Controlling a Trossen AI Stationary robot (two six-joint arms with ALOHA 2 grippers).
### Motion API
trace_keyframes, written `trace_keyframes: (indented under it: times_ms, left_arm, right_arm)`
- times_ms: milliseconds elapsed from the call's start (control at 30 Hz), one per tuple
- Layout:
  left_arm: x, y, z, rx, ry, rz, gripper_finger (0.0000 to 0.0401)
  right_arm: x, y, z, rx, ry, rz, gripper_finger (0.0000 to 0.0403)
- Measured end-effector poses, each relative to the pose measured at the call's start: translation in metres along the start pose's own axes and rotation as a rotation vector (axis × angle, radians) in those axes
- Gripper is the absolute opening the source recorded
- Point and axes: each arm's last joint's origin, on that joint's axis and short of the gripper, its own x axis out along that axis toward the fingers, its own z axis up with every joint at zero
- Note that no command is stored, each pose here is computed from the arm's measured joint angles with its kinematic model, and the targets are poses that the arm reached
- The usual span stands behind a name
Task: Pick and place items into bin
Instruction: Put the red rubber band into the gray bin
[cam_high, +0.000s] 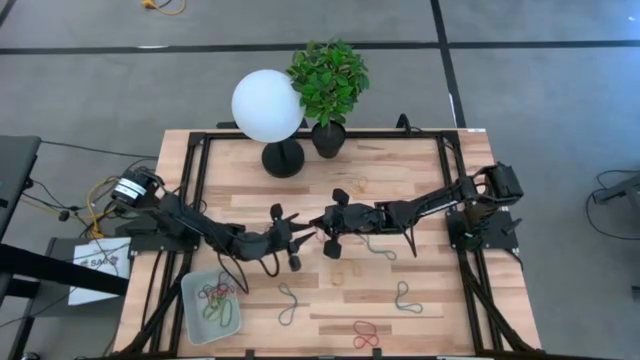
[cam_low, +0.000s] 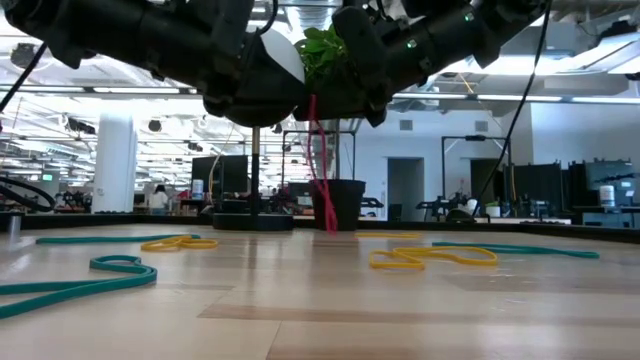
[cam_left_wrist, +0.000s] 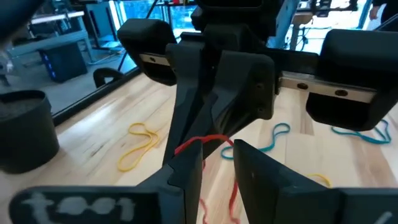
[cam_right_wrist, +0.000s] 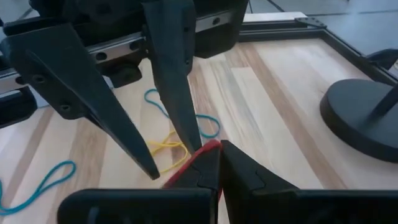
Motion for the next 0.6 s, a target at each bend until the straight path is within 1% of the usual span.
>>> trace_keyframes:
  times_ms: [433, 600]
  left_arm:
    - [0.0, 0.001, -0.009, -0.093, 0.08, 0.002, 0.0086]
    - [-0.001, 0.002, -0.012, -0.087, 0.1, 0.023, 0.0086]
  right_arm:
    - [0.0, 0.0, -0.001, -0.003, 0.011, -0.014, 0.0001]
    - [0.0, 0.0, -0.001, -0.004, 0.011, -0.014, 0.0001]
